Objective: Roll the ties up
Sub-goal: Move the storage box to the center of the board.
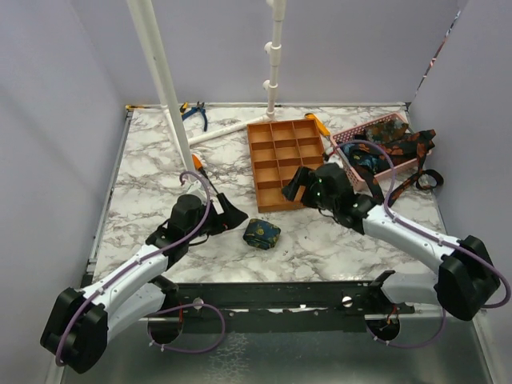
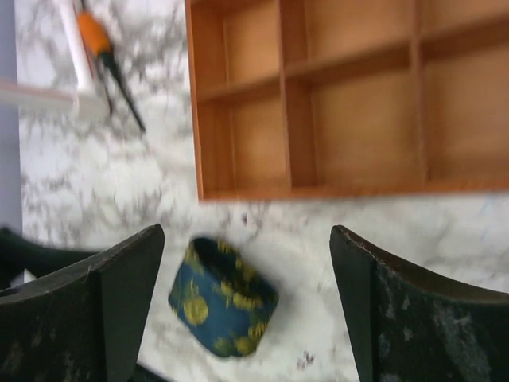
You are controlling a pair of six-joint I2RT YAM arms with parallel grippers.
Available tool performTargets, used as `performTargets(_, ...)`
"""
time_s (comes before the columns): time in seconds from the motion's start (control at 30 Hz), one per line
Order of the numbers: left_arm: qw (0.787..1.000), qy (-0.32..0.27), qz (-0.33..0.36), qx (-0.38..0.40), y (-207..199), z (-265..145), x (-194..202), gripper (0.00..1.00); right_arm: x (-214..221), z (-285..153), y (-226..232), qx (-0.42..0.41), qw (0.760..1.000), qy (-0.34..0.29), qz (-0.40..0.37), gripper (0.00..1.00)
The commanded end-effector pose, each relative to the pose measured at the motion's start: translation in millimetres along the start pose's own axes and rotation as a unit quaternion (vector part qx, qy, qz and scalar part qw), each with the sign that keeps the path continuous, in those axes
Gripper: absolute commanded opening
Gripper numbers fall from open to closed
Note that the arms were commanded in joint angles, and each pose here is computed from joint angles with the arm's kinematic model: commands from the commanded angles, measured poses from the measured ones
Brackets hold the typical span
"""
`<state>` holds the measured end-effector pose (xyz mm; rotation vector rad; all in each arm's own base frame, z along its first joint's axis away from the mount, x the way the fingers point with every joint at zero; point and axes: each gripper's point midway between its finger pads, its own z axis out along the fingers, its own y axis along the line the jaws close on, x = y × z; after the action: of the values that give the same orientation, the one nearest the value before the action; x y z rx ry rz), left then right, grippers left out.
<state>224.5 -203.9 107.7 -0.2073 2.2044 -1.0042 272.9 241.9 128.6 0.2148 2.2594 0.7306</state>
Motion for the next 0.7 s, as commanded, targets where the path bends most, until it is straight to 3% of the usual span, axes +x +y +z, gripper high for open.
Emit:
performTargets(0.0,1.0,-0.001,-0.007,-0.006,5.8,-2.8,3.3,0.88,-34.9,17.8,-37.1,0.103,0.99,-0.011,-0.093,0.85)
performTargets(0.2,1.0,-0.002,-0.015,0.0,8.3,-7.4,9.2,0.88,-24.7,61.4,-26.3,0.101,0.985,0.061,-0.129,0.64)
performTargets(0.4,1.0,0.004,-0.019,0.015,4.6,-12.0,14.9,0.87,-1.0,83.7,-33.5,0.104,0.98,0.112,-0.13,0.55)
performTargets(0.67,0.999,0.023,-0.023,0.018,4.9,-8.5,28.9,0.87,17.3,75.3,-60.6,0.139,0.968,0.137,-0.156,0.43)
